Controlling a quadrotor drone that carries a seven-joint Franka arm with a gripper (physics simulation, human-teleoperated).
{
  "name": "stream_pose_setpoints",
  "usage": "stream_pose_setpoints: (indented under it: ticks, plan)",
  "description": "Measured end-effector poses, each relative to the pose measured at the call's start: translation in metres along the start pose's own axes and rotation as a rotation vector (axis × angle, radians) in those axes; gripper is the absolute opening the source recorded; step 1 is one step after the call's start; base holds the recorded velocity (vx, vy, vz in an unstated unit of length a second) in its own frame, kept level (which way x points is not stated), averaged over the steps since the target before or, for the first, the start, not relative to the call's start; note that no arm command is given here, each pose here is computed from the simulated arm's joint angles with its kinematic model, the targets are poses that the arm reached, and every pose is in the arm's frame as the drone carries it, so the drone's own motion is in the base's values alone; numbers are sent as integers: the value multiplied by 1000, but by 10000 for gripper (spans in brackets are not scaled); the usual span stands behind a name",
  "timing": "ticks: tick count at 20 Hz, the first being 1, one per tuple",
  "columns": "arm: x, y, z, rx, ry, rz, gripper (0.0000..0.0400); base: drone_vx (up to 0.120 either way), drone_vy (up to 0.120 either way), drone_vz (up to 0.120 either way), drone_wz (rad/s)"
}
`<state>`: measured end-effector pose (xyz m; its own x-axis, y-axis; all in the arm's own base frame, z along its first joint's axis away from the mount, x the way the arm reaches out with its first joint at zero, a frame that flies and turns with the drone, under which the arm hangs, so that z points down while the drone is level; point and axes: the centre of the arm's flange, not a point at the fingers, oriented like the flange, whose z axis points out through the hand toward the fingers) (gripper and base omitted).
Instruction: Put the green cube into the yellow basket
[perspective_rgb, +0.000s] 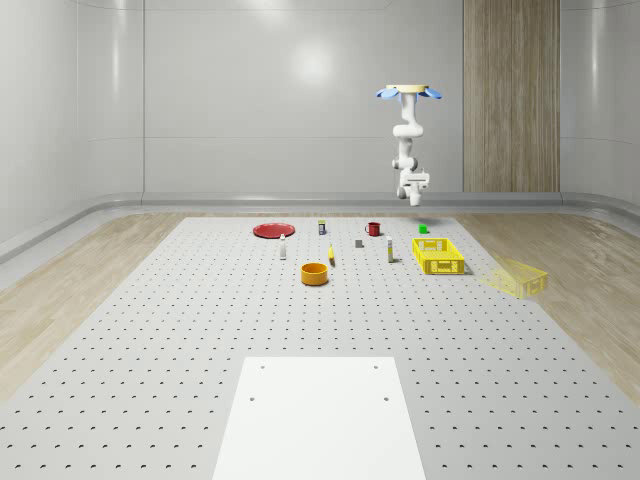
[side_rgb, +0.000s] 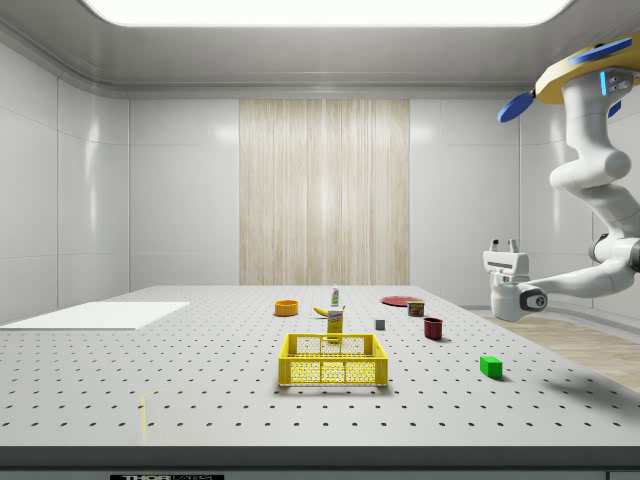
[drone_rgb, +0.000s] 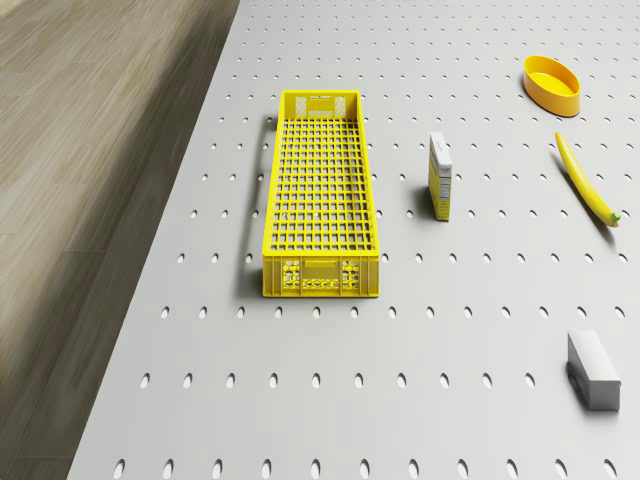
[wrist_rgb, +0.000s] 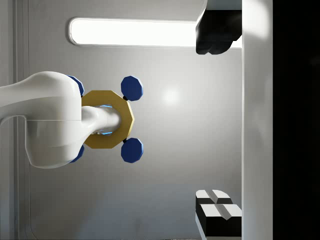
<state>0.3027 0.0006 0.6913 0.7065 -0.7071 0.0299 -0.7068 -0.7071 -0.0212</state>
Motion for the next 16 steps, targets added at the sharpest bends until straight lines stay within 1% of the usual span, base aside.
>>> stream_pose_setpoints:
  ticks: [2, 5, 7, 8, 16]
  plan:
    - [0, 0, 0, -1, 3, 0, 400, 20, 120, 0, 0]
    - [-1, 0, 0, -3, 8, 0, 400, 120, 0, -13, 0]
    - [-1, -1, 0, -6, 14, 0, 400, 100, 0, -120, 0]
    - [-2, -1, 0, -8, 17, 0, 400, 0, 0, -80, 0]
    - [-7, -5, 0, -53, 70, -1, 400, 0, 0, 0, 0]
